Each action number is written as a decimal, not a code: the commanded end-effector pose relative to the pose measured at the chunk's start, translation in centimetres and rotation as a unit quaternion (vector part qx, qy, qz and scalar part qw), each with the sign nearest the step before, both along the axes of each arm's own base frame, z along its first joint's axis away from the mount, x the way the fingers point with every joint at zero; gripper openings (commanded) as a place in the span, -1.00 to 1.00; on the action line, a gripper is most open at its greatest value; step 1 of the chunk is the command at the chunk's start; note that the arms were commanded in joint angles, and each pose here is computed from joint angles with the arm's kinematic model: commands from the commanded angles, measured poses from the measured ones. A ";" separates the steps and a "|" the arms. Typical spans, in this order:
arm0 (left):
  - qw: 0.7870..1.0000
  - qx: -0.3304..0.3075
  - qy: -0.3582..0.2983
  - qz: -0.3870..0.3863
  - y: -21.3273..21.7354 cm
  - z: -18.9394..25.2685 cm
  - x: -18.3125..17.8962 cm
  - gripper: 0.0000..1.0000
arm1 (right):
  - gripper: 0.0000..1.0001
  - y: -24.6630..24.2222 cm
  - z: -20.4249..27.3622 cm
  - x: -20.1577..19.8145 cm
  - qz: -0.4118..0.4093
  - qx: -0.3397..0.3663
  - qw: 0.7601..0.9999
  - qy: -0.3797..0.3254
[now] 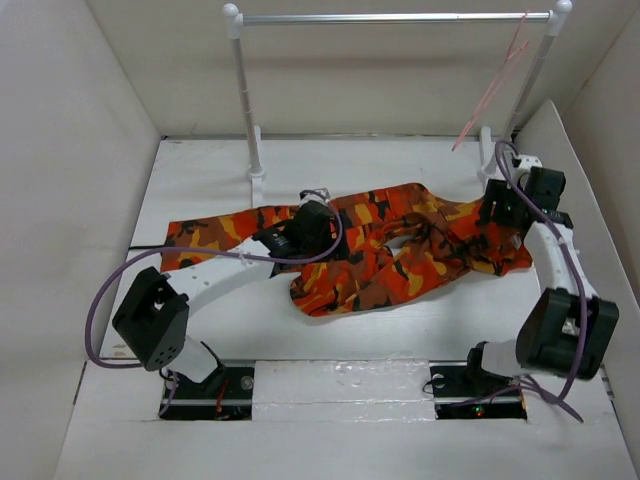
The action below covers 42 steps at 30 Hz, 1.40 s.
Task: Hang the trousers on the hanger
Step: Flatten out the trousers at the center of the board.
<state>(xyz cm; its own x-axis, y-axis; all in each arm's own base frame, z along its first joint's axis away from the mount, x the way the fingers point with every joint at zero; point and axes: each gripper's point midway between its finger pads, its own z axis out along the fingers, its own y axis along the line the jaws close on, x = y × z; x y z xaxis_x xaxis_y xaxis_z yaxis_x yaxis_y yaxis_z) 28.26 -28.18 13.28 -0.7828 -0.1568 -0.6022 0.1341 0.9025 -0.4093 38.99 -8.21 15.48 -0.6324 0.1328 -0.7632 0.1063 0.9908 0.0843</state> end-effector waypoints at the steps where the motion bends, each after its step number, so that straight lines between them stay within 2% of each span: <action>1: 0.999 0.043 0.020 -0.012 0.1 -2.8 -1.1 0.43 | 0.42 1.3 0.1 -2.9 0.016 -0.021 1.000 -0.010; 5: 0.996 0.036 0.058 -0.050 -0.5 -4.7 -3.7 0.44 | 0.54 1.9 -0.7 -6.5 0.010 -0.032 0.999 0.015; 8: 0.996 0.063 0.049 -0.045 0.7 -5.0 -4.7 0.48 | 0.62 0.8 0.4 -7.8 -0.012 -0.056 0.998 0.005; 11: 0.995 0.070 0.034 -0.061 1.4 -5.2 -5.4 0.58 | 0.64 1.2 0.6 -7.1 0.014 -0.046 0.999 -0.017; 12: 0.994 0.073 0.038 -0.071 1.6 -5.8 -5.8 0.60 | 0.64 2.4 0.0 -6.9 0.043 -0.024 0.999 -0.010; 13: 0.990 0.081 0.057 -0.096 1.4 -6.9 -6.5 0.66 | 0.65 3.1 -2.5 -6.6 0.058 0.007 0.998 0.028; 16: 0.986 0.089 0.084 -0.110 1.0 -8.3 -7.1 0.66 | 0.65 3.8 -4.3 -6.2 0.067 0.034 0.996 0.039; 21: 0.982 0.092 0.111 -0.122 1.0 -10.4 -8.3 0.63 | 0.66 3.7 -4.9 -3.1 0.080 0.077 0.994 0.001; 23: 0.981 0.105 0.119 -0.115 1.6 -11.2 -8.5 0.47 | 0.51 3.5 -5.1 -1.8 0.085 0.078 0.993 -0.011; 24: 0.979 0.110 0.127 -0.114 1.9 -11.6 -8.9 0.25 | 0.39 3.3 -5.0 -1.5 0.082 0.075 0.994 -0.015; 25: 0.980 0.129 0.119 -0.098 2.8 -11.9 -8.5 -0.54 | 0.13 3.1 -4.7 -1.2 0.080 0.072 0.994 -0.020; 26: 0.980 0.132 0.119 -0.093 3.1 -11.9 -8.5 -0.86 | -0.08 3.0 -4.7 -1.2 0.076 0.072 0.994 -0.019; 27: 0.978 0.139 0.124 -0.088 3.7 -12.1 -8.8 -1.00 | -0.31 2.9 -4.3 -1.3 0.070 0.067 0.995 -0.023; 28: 0.979 0.141 0.122 -0.083 4.1 -11.7 -9.0 -1.00 | -0.61 2.8 -4.4 -1.6 0.067 0.065 0.995 -0.023; 31: 0.982 0.138 0.116 -0.059 5.7 -10.5 -9.1 -1.00 | -0.99 2.9 -3.3 -3.5 0.057 0.053 0.997 -0.018; 33: 0.984 0.138 0.111 -0.031 7.4 -9.6 -8.8 -1.00 | -1.00 3.5 -3.0 -5.1 0.055 0.043 0.997 -0.014; 34: 0.987 0.132 0.091 -0.015 8.3 -8.0 -8.5 -1.00 | -1.00 3.8 -1.1 -6.0 0.058 0.028 0.997 -0.035; 36: 0.986 0.139 0.090 0.019 10.3 -6.9 -8.6 -1.00 | -1.00 5.1 -0.7 -8.5 0.068 0.019 0.997 -0.013; 37: 0.990 0.120 0.058 0.041 10.8 -4.7 -7.8 -1.00 | -1.00 5.6 1.5 -9.6 0.073 0.007 0.997 -0.040; 38: 0.992 0.110 0.050 0.045 10.9 -3.7 -7.8 -1.00 | -1.00 6.2 1.7 -11.2 0.079 0.009 0.996 -0.028; 42: 0.995 0.068 0.019 0.076 12.2 1.9 -7.1 -1.00 | -1.00 5.7 7.2 -14.2 0.058 -0.041 0.996 -0.057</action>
<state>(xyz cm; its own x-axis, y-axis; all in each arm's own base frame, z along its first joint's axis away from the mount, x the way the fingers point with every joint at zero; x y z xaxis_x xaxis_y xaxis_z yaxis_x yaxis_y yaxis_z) 21.28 -18.10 12.45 -0.8030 -0.1534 -0.5759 0.0375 0.9514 -0.3058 27.08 -1.62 19.94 -0.5357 0.0393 -0.8435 -0.0624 0.9943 0.0860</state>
